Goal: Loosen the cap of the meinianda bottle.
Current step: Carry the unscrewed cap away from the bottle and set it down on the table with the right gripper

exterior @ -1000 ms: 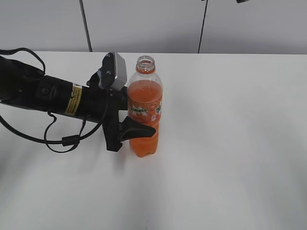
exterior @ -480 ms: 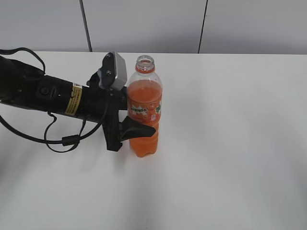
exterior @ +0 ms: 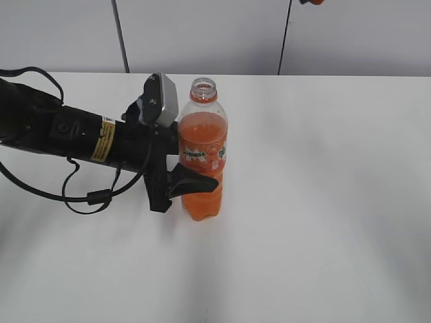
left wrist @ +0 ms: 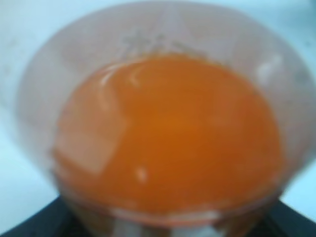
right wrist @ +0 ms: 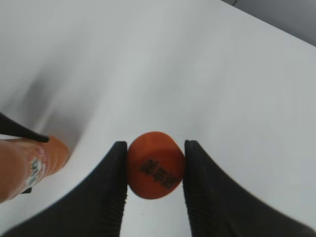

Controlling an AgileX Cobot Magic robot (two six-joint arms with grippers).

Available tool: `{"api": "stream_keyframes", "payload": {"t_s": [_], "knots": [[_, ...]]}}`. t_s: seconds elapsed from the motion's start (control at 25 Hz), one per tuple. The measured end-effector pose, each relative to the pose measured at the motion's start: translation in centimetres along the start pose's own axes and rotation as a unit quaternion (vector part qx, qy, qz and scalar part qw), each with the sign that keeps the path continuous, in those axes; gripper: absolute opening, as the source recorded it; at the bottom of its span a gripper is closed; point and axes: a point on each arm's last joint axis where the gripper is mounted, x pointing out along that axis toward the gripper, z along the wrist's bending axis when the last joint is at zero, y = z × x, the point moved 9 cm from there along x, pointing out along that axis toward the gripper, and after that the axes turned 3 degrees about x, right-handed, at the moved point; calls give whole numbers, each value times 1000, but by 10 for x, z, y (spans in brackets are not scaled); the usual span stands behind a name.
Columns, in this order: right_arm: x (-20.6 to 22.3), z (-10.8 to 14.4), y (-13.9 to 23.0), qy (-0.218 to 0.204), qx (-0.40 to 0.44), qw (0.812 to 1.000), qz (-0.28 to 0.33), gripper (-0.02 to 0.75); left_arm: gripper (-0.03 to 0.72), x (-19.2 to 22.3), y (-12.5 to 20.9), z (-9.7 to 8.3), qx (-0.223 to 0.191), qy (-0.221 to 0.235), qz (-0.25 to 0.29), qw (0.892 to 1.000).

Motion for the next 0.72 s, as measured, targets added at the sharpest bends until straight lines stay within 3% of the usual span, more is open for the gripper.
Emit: {"api": "stream_keyframes", "payload": {"t_s": [0.32,0.72], "knots": [[6,-91,12,42,88,995,12,261,428,0,0,0,0,0,0,1000],[1,-164,33,72,138,988,20,261,428,0,0,0,0,0,0,1000]]}}
